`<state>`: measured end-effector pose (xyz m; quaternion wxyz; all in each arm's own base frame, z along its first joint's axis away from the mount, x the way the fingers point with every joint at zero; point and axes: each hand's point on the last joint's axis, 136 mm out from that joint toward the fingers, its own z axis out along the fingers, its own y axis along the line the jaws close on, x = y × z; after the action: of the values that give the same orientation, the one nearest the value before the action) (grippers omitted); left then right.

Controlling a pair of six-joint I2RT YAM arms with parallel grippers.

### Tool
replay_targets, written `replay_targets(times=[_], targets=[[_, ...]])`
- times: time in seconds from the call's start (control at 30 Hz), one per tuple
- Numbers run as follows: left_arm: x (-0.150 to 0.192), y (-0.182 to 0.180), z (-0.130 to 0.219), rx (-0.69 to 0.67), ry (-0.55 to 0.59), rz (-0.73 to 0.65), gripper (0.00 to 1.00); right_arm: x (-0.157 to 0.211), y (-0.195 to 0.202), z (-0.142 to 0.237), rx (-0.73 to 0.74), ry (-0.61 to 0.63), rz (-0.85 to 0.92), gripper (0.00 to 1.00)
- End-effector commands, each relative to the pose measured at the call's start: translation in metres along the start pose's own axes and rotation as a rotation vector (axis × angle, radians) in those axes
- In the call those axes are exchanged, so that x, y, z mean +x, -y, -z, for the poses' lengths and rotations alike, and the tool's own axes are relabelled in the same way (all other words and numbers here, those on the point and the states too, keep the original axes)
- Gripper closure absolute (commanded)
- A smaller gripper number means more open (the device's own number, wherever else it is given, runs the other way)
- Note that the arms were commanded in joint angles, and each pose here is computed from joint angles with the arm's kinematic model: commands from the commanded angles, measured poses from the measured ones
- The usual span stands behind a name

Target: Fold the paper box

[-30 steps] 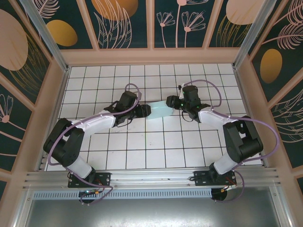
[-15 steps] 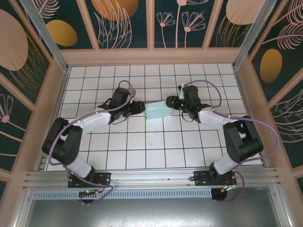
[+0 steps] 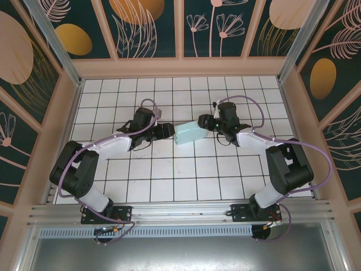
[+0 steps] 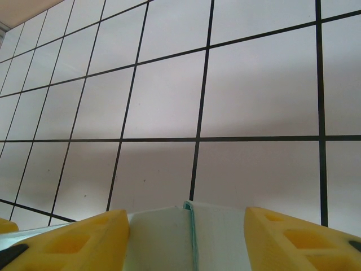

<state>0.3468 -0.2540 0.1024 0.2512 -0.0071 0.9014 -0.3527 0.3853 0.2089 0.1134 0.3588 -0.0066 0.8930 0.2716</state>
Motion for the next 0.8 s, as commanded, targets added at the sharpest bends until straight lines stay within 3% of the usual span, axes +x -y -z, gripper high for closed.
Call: replay_targets(times=[0.0, 0.1, 0.3, 0.5, 0.6, 0.77], targets=[[-0.021, 0.025, 0.016, 0.069, 0.037, -0.002, 0.42, 0.010, 0.004, 0.000, 0.012, -0.038, -0.016, 0.43], [-0.021, 0.038, 0.013, 0.140, 0.011, 0.011, 0.46, 0.011, 0.004, 0.001, 0.012, -0.039, -0.015, 0.43], [-0.002, 0.020, -0.008, 0.121, -0.064, 0.048, 0.49, 0.010, 0.004, 0.001, 0.012, -0.034, -0.016, 0.43], [0.029, -0.008, -0.019, 0.076, -0.132, 0.093, 0.66, 0.010, 0.005, 0.000, 0.016, -0.038, -0.011, 0.44], [0.043, -0.024, -0.023, 0.034, -0.151, 0.108, 0.73, 0.011, 0.004, -0.001, 0.009, -0.044, -0.011, 0.50], [0.057, -0.042, -0.028, -0.013, -0.172, 0.122, 0.84, 0.011, 0.002, 0.001, 0.000, -0.042, -0.009, 0.74]])
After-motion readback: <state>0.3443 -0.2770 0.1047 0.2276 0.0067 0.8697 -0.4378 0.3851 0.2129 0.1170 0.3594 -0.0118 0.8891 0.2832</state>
